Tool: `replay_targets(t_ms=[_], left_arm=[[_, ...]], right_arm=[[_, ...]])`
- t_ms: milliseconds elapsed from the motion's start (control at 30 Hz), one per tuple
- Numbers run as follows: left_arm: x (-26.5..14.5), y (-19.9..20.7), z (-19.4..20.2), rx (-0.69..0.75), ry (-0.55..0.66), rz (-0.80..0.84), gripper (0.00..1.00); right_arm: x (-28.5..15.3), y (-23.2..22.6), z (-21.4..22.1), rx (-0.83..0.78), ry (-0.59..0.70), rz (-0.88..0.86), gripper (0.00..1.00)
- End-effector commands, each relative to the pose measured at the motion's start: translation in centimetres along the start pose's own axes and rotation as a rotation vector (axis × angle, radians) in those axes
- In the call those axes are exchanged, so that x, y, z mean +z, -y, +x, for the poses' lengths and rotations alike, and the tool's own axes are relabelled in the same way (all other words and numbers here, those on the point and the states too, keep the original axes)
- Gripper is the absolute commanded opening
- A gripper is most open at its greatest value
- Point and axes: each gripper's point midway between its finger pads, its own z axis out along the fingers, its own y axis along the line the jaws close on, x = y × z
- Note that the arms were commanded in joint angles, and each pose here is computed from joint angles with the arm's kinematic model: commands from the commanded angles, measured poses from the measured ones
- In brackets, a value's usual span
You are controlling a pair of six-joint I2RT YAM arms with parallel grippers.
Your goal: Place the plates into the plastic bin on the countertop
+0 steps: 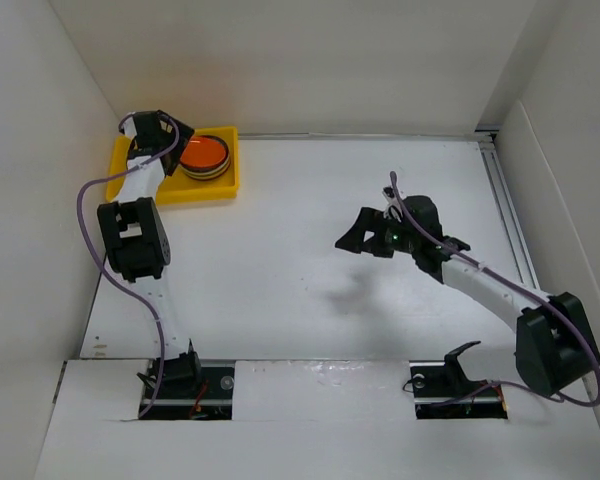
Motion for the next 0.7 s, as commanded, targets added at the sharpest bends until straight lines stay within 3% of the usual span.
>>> replay_targets(t_ms=[0, 67, 333, 367, 400, 467, 500, 533, 600, 667], left_arm=[[-6.7, 5.5, -6.5, 0.025, 0.152, 0.006, 1.00], [-7.7, 3.9, -6.1, 0.034, 0.121, -0.093, 1.00], [-10.1, 2.7, -2.0, 0.120, -0.053, -0.115, 1.00], [-10.4, 1.0, -0.7, 0.119, -0.081, -0.147, 1.00], [-13.1, 3.9, -0.5, 0.160, -0.043, -0.055, 1.00], [-15.1, 2.9, 2.8, 0.202, -0.086, -0.046, 1.00], [-18.4, 4.7, 2.5, 0.250, -0.037, 0.020, 1.00], [-20.1, 5.8, 4.7, 0.312, -0.042, 0.047, 1.00], [-22.6, 5.0, 7.8, 0.388, -0.048, 0.033, 1.00], [-27.4, 6.5, 10.4, 0.488, -0.031, 0.120, 1.00]], right_arm=[[-0.8, -1.1, -1.4, -0.065, 0.038, 0.051, 1.00], [-1.9, -1.9, -2.3, -0.117, 0.068, 0.068, 1.00], [-7.3, -3.4, -4.1, -0.210, 0.182, 0.186, 1.00], [-8.1, -4.1, -3.7, -0.223, 0.182, 0.191, 1.00], [-9.6, -4.9, -4.2, -0.246, 0.224, 0.189, 1.00], [-11.4, -4.8, -4.2, -0.266, 0.252, 0.250, 1.00], [-13.2, -6.0, -5.0, -0.275, 0.303, 0.239, 1.00], [-14.2, -6.2, -5.2, -0.287, 0.324, 0.252, 1.00], [-16.5, -7.1, -5.8, -0.313, 0.354, 0.270, 1.00], [-18.7, -7.9, -6.2, -0.329, 0.386, 0.271, 1.00]])
